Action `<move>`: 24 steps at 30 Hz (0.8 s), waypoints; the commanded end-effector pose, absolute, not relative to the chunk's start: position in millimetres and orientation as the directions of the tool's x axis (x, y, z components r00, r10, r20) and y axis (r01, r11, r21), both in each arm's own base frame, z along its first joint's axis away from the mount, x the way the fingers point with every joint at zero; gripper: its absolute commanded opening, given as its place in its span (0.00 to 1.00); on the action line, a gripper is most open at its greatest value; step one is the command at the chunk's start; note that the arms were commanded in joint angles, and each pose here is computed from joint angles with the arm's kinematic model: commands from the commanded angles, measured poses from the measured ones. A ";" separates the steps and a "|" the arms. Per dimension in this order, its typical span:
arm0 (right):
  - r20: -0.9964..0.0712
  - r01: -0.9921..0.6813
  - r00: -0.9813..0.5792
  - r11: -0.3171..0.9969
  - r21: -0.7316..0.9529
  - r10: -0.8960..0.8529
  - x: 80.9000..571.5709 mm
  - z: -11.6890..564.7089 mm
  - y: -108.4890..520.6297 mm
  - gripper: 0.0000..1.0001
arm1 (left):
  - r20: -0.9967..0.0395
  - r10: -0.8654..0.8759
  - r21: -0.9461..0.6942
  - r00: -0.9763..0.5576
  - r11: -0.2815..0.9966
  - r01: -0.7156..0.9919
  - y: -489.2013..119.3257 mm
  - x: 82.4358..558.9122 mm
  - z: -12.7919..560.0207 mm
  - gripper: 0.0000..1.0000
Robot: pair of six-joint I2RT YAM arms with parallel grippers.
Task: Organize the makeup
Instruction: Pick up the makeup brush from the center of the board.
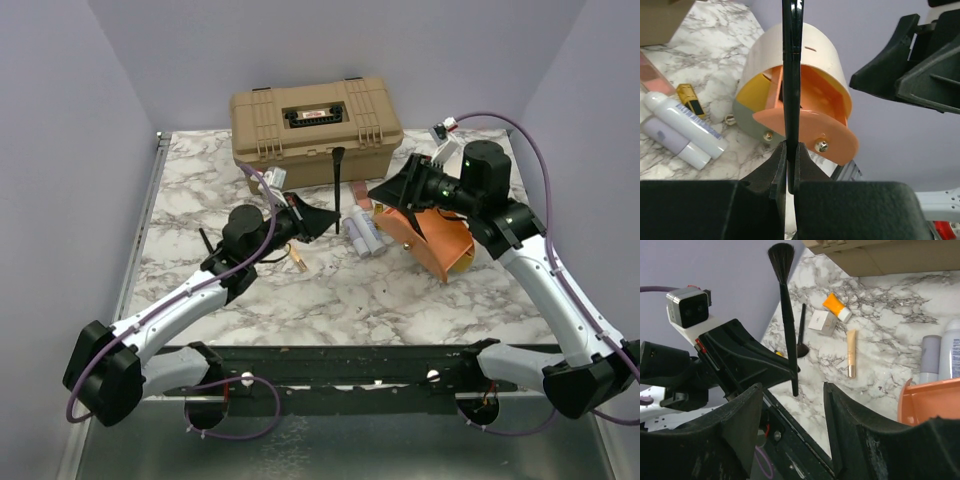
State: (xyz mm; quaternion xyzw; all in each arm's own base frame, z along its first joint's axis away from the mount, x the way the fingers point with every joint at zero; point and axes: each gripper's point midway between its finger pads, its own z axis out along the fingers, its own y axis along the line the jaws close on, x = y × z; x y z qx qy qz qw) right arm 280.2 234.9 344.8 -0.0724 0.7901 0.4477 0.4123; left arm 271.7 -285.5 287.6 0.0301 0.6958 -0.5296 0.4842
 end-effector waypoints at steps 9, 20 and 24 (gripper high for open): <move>-0.677 -0.501 -0.680 0.495 0.710 0.282 279.8 344.8 251.1 0.54 | -0.731 -0.435 -0.673 -0.525 0.336 0.659 -343.4 250.6 314.3 0.00; -0.666 -0.505 -0.699 0.480 0.717 0.260 277.1 339.7 254.3 0.32 | -0.727 -0.458 -0.673 -0.512 0.329 0.662 -347.3 248.6 322.6 0.00; -0.663 -0.504 -0.704 0.479 0.719 0.254 276.1 337.1 254.7 0.30 | -0.726 -0.461 -0.672 -0.510 0.320 0.667 -348.2 248.0 326.0 0.00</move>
